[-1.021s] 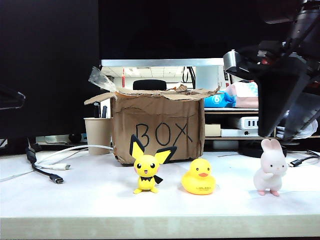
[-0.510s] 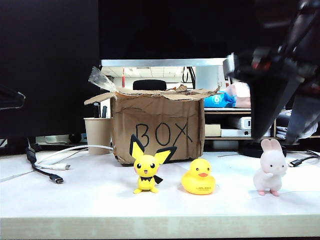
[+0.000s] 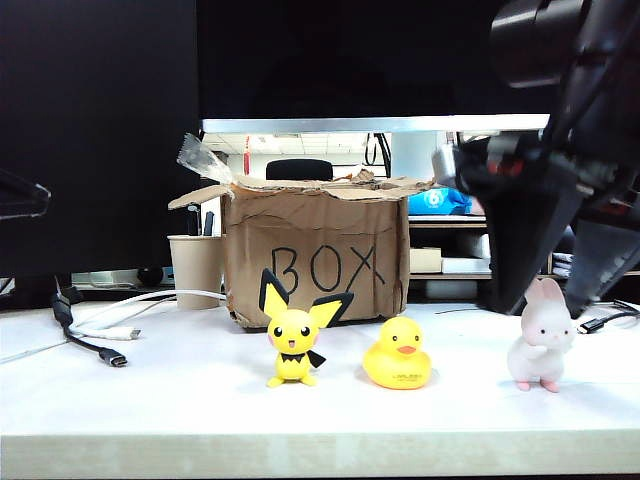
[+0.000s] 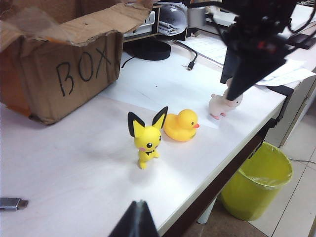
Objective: Put the doll that is least similar in color compared to the others into the paper box.
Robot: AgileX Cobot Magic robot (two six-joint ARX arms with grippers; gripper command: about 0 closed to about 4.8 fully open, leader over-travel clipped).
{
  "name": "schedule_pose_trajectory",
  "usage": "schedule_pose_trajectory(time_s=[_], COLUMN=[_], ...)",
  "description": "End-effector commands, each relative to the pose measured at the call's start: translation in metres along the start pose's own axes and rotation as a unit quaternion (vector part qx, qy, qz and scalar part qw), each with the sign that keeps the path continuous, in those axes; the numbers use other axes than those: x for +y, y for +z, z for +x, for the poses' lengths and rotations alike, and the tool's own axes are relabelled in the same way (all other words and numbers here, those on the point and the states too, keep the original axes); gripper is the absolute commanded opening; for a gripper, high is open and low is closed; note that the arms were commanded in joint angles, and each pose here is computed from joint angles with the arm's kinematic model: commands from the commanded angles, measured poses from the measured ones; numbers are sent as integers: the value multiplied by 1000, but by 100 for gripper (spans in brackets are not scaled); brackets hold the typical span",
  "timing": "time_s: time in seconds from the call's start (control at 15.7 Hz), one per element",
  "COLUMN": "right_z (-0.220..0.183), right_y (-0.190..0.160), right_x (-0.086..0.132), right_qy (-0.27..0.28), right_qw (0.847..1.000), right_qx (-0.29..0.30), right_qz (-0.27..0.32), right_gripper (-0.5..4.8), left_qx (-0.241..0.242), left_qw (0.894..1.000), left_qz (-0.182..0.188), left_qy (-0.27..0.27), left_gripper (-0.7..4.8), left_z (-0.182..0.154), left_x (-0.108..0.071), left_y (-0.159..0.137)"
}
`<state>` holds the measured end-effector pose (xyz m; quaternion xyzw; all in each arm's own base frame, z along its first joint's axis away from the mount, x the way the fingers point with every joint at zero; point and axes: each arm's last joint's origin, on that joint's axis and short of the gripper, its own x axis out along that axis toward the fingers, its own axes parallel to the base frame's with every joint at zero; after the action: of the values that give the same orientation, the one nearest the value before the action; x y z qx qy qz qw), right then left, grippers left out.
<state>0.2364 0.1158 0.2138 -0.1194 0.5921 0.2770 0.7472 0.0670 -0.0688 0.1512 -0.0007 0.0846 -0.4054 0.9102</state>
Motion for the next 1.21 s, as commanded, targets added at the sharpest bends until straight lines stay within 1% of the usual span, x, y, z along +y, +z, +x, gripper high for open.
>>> schedule_pose_trajectory(time_s=[0.06,0.26,0.45,0.77,0.89,1.15,1.21], right_z=[3,9,12,12,12,12,12], right_y=[3,3,4,4,4,3,3], right_x=[-1,-3,-3,-3,-3,-3,-3], right_qy=[-5,-5,-5,-5,-5,-2,2], right_qw=[1000,1000,1000,1000,1000,1000,1000], right_qx=[1,12,14,16,15,22,24], right_qz=[6,9,9,9,9,13,14], right_gripper=[441,440,417,417,385,385,377], left_qx=[8,8,8,8,8,8,8], left_qw=[1000,1000,1000,1000,1000,1000,1000], left_qz=[0,0,0,0,0,0,0], left_qy=[0,1,0,0,0,0,0], left_gripper=[-5,-6,-5,-5,-5,-5,-5], left_z=[0,0,0,0,0,0,0], left_x=[0,0,0,0,0,0,0], left_y=[-2,-2,-2,-2,-2,-2,-2])
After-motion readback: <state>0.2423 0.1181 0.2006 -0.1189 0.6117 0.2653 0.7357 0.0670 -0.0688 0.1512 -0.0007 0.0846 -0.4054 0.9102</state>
